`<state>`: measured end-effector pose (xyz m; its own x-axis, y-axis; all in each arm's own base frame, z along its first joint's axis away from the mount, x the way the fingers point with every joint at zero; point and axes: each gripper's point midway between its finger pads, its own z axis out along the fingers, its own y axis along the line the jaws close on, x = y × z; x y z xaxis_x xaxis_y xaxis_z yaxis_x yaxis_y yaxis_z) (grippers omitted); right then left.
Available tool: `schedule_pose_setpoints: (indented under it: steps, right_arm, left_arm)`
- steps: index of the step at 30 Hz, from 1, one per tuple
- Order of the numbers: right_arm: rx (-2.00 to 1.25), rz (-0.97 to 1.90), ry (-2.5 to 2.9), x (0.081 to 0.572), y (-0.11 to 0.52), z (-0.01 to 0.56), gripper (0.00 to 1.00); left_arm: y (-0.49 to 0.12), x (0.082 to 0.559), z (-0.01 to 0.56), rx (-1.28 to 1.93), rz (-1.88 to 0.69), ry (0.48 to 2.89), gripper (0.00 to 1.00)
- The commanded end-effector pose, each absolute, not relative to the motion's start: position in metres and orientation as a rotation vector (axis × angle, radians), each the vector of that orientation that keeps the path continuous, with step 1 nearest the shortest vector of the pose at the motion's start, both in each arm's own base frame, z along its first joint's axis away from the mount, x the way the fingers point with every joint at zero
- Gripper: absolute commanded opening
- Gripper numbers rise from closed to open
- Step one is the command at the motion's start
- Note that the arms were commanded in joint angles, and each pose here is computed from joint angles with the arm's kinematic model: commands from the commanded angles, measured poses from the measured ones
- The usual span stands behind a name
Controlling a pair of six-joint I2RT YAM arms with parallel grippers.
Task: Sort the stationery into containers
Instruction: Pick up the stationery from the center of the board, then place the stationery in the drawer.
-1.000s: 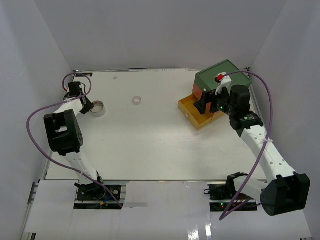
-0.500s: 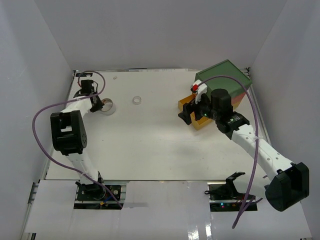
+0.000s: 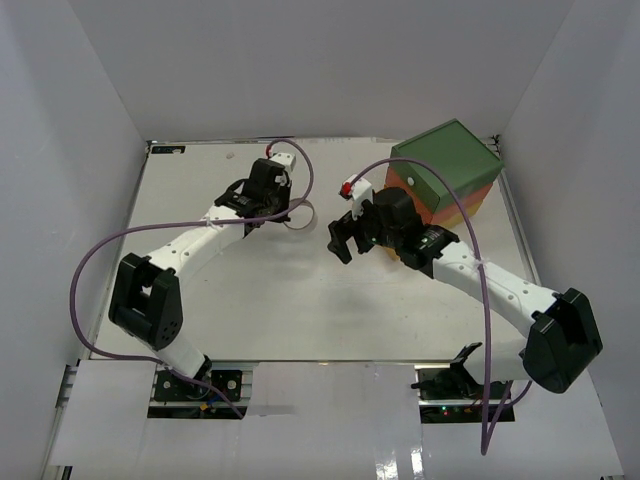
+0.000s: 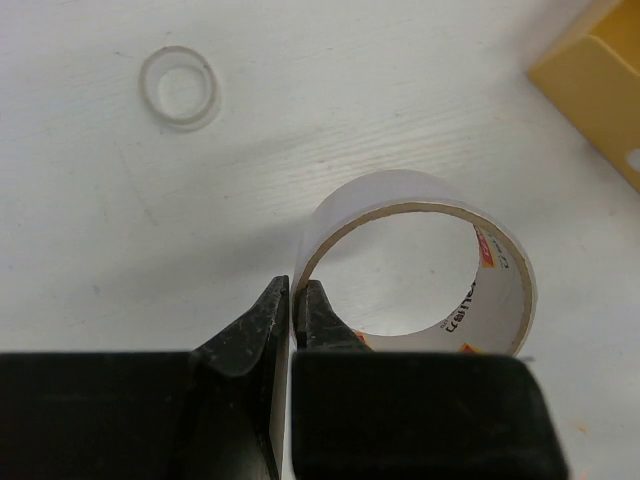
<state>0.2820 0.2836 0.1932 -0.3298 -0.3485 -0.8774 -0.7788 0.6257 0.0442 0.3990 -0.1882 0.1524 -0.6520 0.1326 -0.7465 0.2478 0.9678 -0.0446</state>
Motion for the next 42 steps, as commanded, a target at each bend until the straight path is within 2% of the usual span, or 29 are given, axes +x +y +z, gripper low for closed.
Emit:
schedule_pose_setpoints:
  steps: [1,2,12,25,34,37,40,42]
  right_arm:
    - [-0.731,0.595,1.95,0.296,0.299,0.214,1.0]
    - [-0.717,0.6,1.965,0.296,0.302,0.212,0.95]
    - [-0.506,0.56,2.075,0.322,0.314,0.206,0.88]
    - [-0.47,0.561,2.14,0.345,0.339,0.191,0.66]
    - [-0.472,0.546,2.168,0.347,0.34,0.18,0.43]
    - [-0.479,0.542,2.173,0.346,0.339,0.178,0.38]
    - [-0.487,0.543,2.18,0.345,0.34,0.175,0.29]
    - [-0.493,0.538,2.183,0.345,0.339,0.173,0.19]
  left_arm:
    - [-0.19,0.384,0.171,0.277,-0.152,2.247,0.0]
    - [-0.197,0.379,0.173,0.293,-0.16,2.24,0.0]
    - [-0.22,0.361,0.17,0.267,-0.225,2.247,0.0]
    - [-0.224,0.356,0.17,0.257,-0.242,2.243,0.0]
    - [-0.226,0.354,0.174,0.259,-0.247,2.232,0.0]
    - [-0.226,0.354,0.175,0.26,-0.25,2.229,0.0]
    - [-0.227,0.353,0.176,0.259,-0.255,2.227,0.0]
    - [-0.227,0.353,0.176,0.258,-0.263,2.226,0.02]
